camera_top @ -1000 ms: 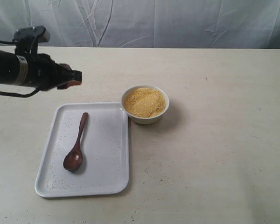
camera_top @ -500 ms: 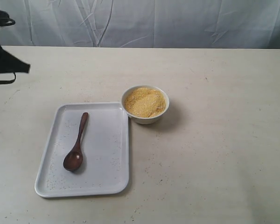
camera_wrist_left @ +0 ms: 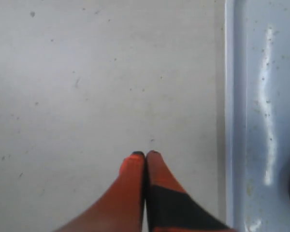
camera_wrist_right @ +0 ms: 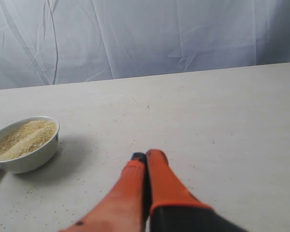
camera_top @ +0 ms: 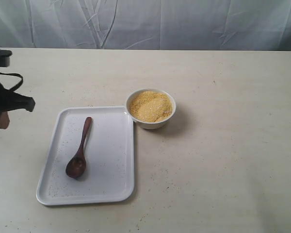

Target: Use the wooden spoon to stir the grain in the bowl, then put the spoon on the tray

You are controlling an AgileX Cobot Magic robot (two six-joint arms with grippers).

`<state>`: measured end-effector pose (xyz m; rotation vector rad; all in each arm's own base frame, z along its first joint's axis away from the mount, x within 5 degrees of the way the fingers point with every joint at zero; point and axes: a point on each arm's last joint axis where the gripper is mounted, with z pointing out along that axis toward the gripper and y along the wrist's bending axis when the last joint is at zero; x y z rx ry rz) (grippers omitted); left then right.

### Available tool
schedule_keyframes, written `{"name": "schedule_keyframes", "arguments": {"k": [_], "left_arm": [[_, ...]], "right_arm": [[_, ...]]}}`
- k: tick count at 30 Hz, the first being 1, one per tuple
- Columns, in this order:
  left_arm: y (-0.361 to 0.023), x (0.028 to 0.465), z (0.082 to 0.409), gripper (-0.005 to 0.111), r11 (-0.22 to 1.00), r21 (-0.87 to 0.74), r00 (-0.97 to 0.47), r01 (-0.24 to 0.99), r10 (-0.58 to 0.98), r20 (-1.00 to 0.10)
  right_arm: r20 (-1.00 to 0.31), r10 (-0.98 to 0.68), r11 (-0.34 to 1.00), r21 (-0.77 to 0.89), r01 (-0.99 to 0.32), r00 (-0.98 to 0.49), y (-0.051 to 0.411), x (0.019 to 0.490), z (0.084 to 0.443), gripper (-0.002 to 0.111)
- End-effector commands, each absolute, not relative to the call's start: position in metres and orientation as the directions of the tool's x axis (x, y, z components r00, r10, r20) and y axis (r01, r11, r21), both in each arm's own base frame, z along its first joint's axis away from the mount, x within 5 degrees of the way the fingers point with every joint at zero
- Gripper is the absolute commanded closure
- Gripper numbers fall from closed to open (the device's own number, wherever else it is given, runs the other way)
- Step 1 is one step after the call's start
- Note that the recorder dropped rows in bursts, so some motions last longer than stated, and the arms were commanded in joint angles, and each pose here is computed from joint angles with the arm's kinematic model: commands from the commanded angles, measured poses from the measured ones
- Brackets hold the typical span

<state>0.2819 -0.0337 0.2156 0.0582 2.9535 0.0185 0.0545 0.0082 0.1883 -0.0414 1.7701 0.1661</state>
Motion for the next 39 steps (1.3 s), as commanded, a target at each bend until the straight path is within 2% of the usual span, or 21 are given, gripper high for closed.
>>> {"name": "schedule_keyframes", "arguments": {"k": [1, 4, 8, 10, 16, 19, 22, 27, 34, 37, 39], "left_arm": [[-0.028, 0.245, 0.249, 0.107, 0.997, -0.072, -0.968, -0.009, -0.027, -0.251], [-0.030, 0.203, 0.273, 0.107, 0.990, -0.140, -0.932, 0.035, -0.018, -0.363], [-0.026, 0.155, 0.304, 0.107, 0.987, -0.145, -0.868, 0.063, -0.017, -0.497], [-0.024, 0.143, 0.316, 0.107, 0.987, -0.142, -0.820, 0.074, -0.021, -0.571], [-0.020, 0.122, 0.332, 0.107, 0.988, -0.124, -0.734, 0.088, -0.020, -0.678], [-0.020, 0.112, 0.333, 0.107, 0.979, -0.178, -0.563, 0.095, -0.095, -0.821], [-0.017, 0.095, 0.314, 0.107, 0.976, -0.192, -0.423, 0.104, -0.132, -0.897], [-0.013, 0.073, 0.271, 0.107, 0.979, -0.177, -0.364, 0.101, -0.129, -0.923], [-0.006, 0.059, 0.216, 0.107, 0.988, -0.140, -0.205, 0.065, -0.124, -0.971], [-0.005, 0.057, 0.194, 0.107, 0.993, -0.105, -0.186, 0.057, -0.093, -0.978], [-0.005, 0.055, 0.191, 0.107, 0.993, -0.102, -0.163, 0.059, -0.092, -0.982]], "right_arm": [[-0.979, 0.059, 0.989, 0.084, -0.122, -0.194, 0.008, 0.054, 0.188, 0.108], [-0.979, 0.059, 0.989, 0.084, -0.122, -0.194, 0.008, 0.054, 0.188, 0.108], [-0.979, 0.059, 0.989, 0.084, -0.122, -0.194, 0.008, 0.054, 0.188, 0.108], [-0.978, 0.059, 0.989, 0.084, -0.122, -0.198, 0.008, 0.054, 0.188, 0.108], [-0.978, 0.059, 0.989, 0.084, -0.122, -0.198, 0.008, 0.054, 0.188, 0.108], [-0.978, 0.059, 0.989, 0.084, -0.122, -0.198, 0.008, 0.054, 0.188, 0.108], [-0.978, 0.059, 0.989, 0.084, -0.122, -0.198, 0.008, 0.054, 0.188, 0.108], [-0.979, 0.059, 0.989, 0.084, -0.122, -0.194, 0.008, 0.054, 0.189, 0.108], [-0.979, 0.059, 0.989, 0.084, -0.122, -0.194, 0.008, 0.054, 0.189, 0.108], [-0.979, 0.059, 0.989, 0.084, -0.122, -0.194, 0.008, 0.054, 0.189, 0.108], [-0.979, 0.059, 0.989, 0.084, -0.122, -0.194, 0.008, 0.054, 0.189, 0.108]]}}
